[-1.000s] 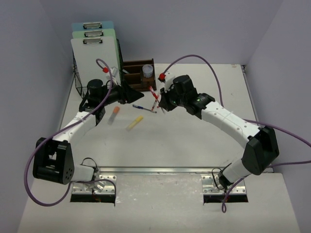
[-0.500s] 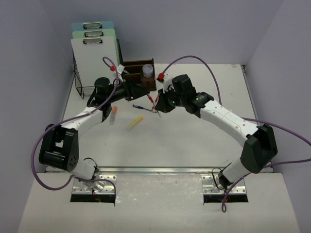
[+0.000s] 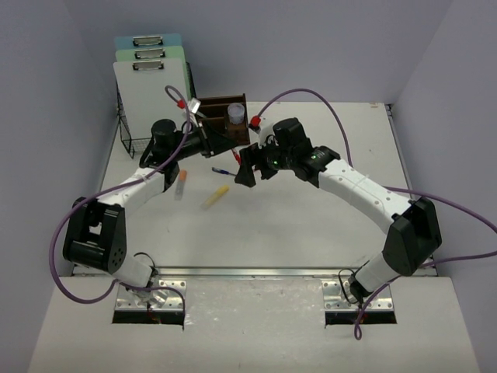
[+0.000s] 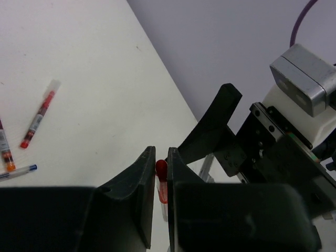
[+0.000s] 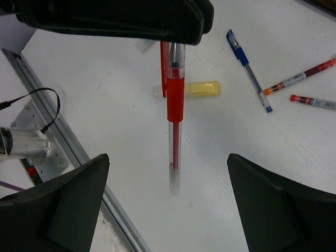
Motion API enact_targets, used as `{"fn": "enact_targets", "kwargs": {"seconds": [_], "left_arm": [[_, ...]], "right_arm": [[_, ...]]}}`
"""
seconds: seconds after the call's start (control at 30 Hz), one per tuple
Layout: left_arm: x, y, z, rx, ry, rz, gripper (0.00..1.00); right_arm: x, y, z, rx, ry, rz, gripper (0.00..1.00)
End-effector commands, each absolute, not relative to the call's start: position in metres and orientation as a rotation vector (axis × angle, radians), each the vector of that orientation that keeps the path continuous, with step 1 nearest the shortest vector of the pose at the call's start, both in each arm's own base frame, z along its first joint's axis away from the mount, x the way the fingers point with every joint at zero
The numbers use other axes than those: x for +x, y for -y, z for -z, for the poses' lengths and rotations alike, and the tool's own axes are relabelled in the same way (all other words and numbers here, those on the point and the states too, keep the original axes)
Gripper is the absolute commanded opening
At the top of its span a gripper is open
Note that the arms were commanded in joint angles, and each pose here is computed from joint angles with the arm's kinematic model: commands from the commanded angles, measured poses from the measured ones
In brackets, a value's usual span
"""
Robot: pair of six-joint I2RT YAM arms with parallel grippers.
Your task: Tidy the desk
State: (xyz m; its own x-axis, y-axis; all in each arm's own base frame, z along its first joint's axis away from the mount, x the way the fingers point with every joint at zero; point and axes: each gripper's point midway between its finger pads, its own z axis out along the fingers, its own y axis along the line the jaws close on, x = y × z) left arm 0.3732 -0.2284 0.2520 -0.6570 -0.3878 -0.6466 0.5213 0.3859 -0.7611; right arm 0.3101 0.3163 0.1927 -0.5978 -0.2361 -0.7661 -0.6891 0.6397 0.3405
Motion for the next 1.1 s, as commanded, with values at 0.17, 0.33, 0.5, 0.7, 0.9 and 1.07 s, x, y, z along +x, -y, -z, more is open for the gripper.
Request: {"fn": "enact_targets", "kwargs": {"seconds": [0.17,0.33,0.5,0.7,0.9,1.07], "left_arm": [[0.469,0.168,-0.342,0.343,-1.579,0.519,0.0],[0.524,0.134,-0.351,0.373,-1.519,0.161,0.0],[0.56,0.12,-0.357,0.351,-1.451,0.041,0.0],[0.584,0.125,-0.339,0.325,-1.447,0.076,0.0],[0.6,0.125,-0.318,0.313,-1.45,0.078,0.0],[0.611,0.122,-0.303,0.298,-1.462,0.086,0.0]], "right_arm": [[0.342,-0.263,-0.202,-0.602,-2.125,-0.722,0.99],[0.348,-0.236,-0.191,-0.602,-2.126,-0.63,0.99],[0.351,-0.221,-0.184,-0.599,-2.13,-0.577,0.99],[0.353,-0.216,-0.177,-0.6,-2.143,-0.556,0.99],[0.356,-0.213,-0.174,-0.611,-2.142,-0.539,0.99],[0.358,-0.212,-0.17,-0.625,-2.141,-0.526,0.99]]}}
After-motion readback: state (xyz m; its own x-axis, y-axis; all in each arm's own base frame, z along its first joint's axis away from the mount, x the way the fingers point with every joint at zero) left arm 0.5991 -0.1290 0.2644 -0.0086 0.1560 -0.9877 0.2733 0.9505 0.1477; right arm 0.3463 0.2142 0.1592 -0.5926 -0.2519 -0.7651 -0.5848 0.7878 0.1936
